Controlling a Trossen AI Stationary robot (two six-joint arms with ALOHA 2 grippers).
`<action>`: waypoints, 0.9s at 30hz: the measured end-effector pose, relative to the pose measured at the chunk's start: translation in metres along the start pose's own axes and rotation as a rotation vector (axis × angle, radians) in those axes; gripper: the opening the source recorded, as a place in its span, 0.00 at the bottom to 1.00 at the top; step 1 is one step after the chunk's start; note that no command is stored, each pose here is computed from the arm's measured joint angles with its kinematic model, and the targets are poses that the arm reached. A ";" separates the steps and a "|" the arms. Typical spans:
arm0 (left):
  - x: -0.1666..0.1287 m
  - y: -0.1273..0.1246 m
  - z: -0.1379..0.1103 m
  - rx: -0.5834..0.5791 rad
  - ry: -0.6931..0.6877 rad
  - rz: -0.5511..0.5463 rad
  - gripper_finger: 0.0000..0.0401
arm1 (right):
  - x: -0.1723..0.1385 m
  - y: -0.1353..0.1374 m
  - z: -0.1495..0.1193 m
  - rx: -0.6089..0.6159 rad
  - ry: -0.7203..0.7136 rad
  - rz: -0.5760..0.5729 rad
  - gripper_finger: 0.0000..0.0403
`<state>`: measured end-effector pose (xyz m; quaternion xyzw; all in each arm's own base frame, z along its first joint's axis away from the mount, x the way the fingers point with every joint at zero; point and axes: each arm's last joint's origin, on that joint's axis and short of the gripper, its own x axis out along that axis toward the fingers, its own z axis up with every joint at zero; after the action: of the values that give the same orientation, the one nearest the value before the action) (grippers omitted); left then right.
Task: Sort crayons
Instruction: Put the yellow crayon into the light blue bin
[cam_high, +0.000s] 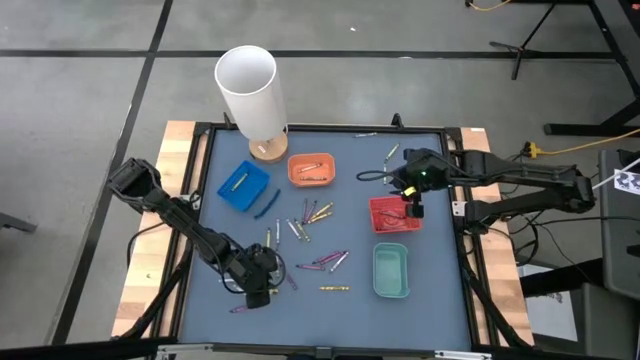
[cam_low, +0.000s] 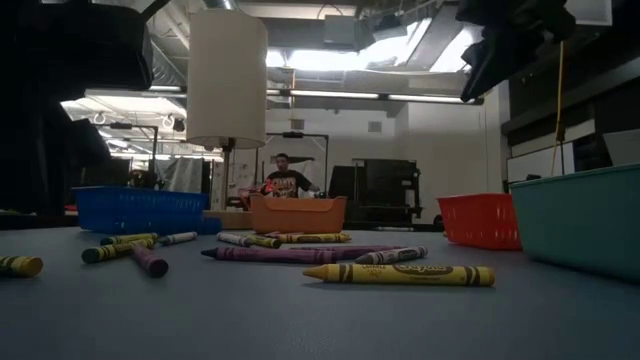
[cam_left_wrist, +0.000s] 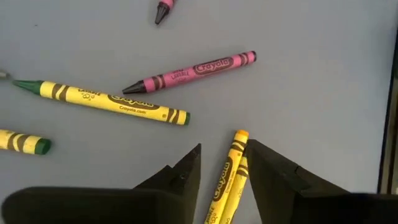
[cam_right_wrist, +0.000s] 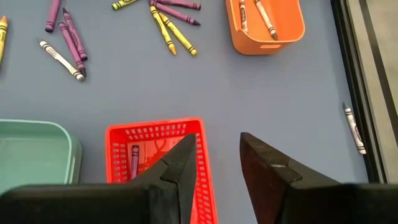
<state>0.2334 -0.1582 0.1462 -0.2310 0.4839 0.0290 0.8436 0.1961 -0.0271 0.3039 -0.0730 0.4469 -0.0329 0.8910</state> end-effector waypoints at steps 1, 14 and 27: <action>0.000 0.000 -0.001 0.021 0.002 0.000 0.30 | 0.000 0.000 0.000 0.000 0.000 0.000 0.30; -0.002 -0.003 -0.012 0.247 0.020 0.034 0.32 | 0.000 0.000 0.000 0.000 0.002 0.000 0.30; -0.003 -0.004 -0.016 0.266 0.023 0.049 0.32 | 0.000 0.000 0.000 0.000 0.003 0.000 0.30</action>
<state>0.2199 -0.1678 0.1432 -0.1055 0.4987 -0.0174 0.8601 0.1960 -0.0272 0.3037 -0.0730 0.4481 -0.0330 0.8904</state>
